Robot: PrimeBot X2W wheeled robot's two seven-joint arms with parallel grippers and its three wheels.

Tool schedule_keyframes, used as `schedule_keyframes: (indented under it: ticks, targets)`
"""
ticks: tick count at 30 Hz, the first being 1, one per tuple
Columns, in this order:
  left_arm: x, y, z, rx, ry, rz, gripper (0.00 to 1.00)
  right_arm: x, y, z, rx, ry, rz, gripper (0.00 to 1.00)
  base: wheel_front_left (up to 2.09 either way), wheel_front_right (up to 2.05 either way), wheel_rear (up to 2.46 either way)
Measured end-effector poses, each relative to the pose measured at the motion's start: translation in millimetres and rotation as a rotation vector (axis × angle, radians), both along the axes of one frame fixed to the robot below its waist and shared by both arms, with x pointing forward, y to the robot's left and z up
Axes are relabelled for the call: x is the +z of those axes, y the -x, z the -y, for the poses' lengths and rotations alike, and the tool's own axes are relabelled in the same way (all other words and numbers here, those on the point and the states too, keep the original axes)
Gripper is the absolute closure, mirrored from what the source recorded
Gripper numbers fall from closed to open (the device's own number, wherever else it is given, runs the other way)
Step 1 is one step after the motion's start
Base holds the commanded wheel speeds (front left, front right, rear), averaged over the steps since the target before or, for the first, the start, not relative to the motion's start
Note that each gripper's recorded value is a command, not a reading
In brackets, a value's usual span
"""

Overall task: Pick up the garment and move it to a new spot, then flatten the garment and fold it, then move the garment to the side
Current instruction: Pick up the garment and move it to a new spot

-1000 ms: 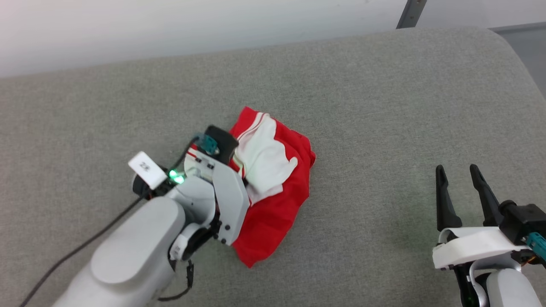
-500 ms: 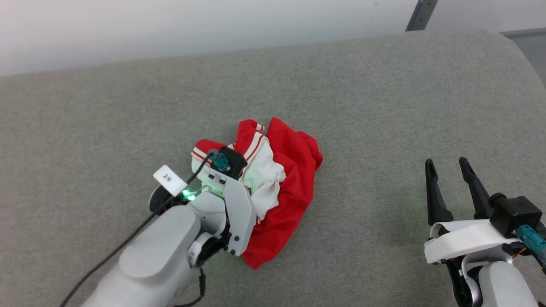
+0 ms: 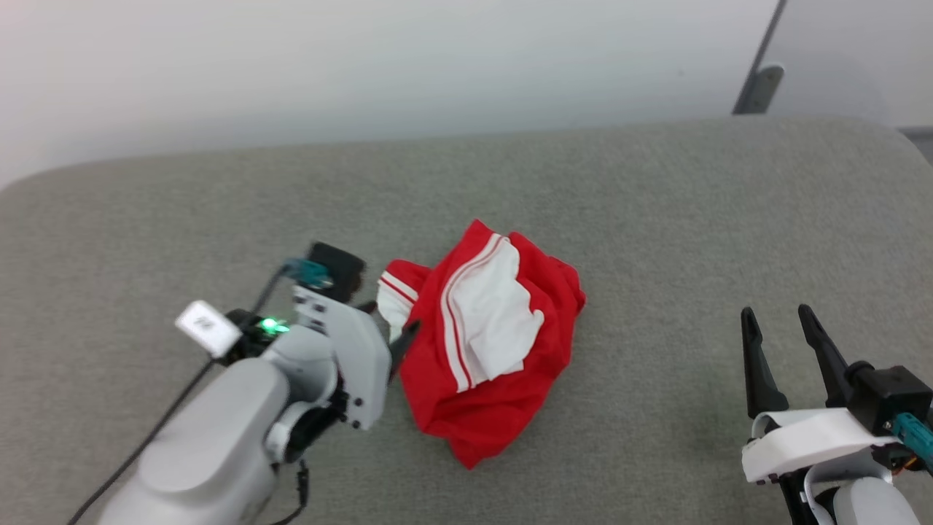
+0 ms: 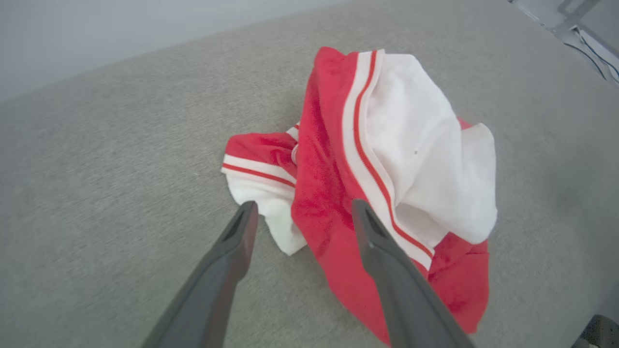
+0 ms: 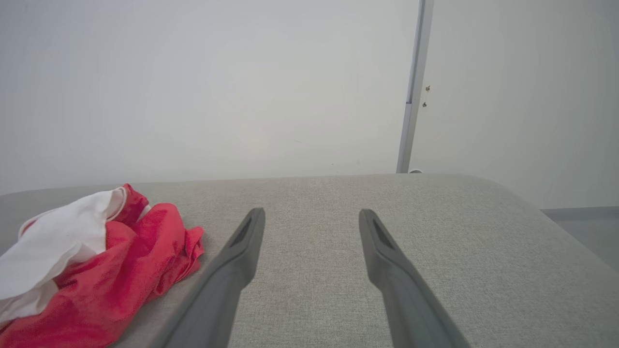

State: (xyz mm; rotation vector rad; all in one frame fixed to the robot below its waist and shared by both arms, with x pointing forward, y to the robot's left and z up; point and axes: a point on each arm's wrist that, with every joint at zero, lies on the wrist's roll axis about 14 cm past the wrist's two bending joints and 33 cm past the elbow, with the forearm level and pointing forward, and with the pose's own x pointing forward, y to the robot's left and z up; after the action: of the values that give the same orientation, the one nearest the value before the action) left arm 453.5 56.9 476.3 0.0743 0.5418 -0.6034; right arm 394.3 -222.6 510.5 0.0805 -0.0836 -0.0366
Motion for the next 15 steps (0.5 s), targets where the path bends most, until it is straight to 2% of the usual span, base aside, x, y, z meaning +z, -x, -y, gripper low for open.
schedule_keyframes:
  ticks: [9, 15]
  targets:
    - [55.7, 10.8, -80.2, 0.254, 0.155, 0.251, 0.00, 5.4, 7.5, -17.0, 0.060, 0.003, 0.016, 0.00, 0.00, 0.00, 0.00]
    - [60.7, 37.9, -135.9, 0.394, 0.193, 0.384, 0.00, 8.2, 8.4, -25.6, 0.086, 0.003, 0.025, 0.00, 0.00, 0.00, 0.00]
